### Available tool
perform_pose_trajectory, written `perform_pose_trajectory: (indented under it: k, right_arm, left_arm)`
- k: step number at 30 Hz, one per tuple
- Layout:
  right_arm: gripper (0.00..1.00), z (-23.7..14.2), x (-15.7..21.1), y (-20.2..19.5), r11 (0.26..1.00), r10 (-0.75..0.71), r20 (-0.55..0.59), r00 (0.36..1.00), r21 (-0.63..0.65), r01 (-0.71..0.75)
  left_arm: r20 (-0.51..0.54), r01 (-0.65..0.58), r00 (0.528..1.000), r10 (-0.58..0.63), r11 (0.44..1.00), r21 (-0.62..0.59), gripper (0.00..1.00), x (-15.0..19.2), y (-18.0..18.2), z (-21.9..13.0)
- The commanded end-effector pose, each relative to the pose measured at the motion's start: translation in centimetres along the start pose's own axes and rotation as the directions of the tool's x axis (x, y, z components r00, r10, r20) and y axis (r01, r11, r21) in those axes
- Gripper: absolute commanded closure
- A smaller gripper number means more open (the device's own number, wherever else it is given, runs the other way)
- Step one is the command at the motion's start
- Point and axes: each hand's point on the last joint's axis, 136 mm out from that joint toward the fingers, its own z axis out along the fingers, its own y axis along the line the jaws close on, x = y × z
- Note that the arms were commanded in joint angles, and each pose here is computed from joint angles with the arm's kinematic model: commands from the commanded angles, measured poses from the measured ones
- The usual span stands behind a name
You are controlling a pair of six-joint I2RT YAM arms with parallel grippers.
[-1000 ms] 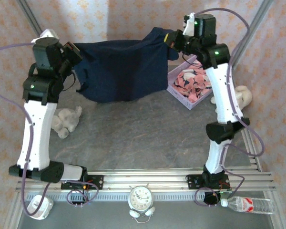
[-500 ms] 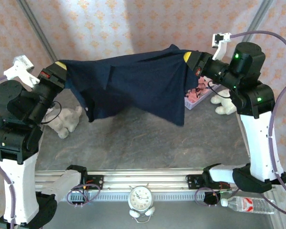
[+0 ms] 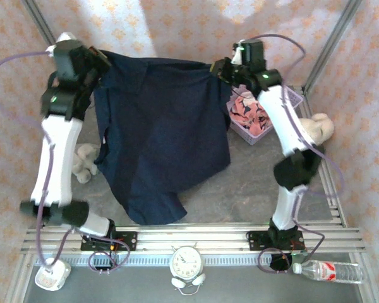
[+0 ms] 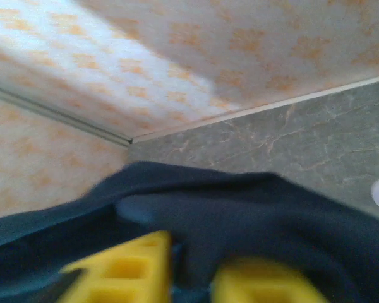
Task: Fold and stack the mixed laundry pile
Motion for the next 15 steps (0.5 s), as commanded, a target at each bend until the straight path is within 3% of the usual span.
perform_pose_trajectory:
  k: [1,3,4,6,9,15]
  right_arm:
    - [0.47,4.8,0.8,-1.8,0.997,0.072,-0.103,0.992,0.01,-0.071]
    - [0.44,6.3,1.1,-2.9,0.996,0.081,-0.131,0.988,0.046,-0.076]
    - [0.42,6.4,1.3,-3.3,0.996,0.075,-0.138,0.988,0.061,-0.068]
    - [0.42,6.2,1.8,-4.2,0.994,0.046,-0.152,0.987,0.104,-0.03]
    - [0.42,5.2,3.2,-6.5,0.981,0.016,-0.187,0.982,0.191,0.021]
    - [0.45,2.6,7.8,-10.5,0.947,0.007,-0.27,0.963,0.312,0.08]
  left_arm:
    - [-0.116,-0.104,0.991,0.068,0.935,-0.34,0.45,3.3,8.9,8.0]
    - [-0.203,-0.137,0.978,0.048,0.883,-0.45,0.13,5.4,12.6,11.8]
    - [-0.257,-0.169,0.965,0.047,0.864,-0.475,0.06,6.5,13.6,13.2]
    - [-0.347,-0.214,0.937,0.038,0.849,-0.484,0.0,8.4,14.4,14.8]
    - [-0.443,-0.246,0.896,0.038,0.872,-0.423,0.0,11.6,13.4,15.7]
    - [-0.524,-0.202,0.851,0.025,0.938,-0.283,0.03,19.3,10.1,12.1]
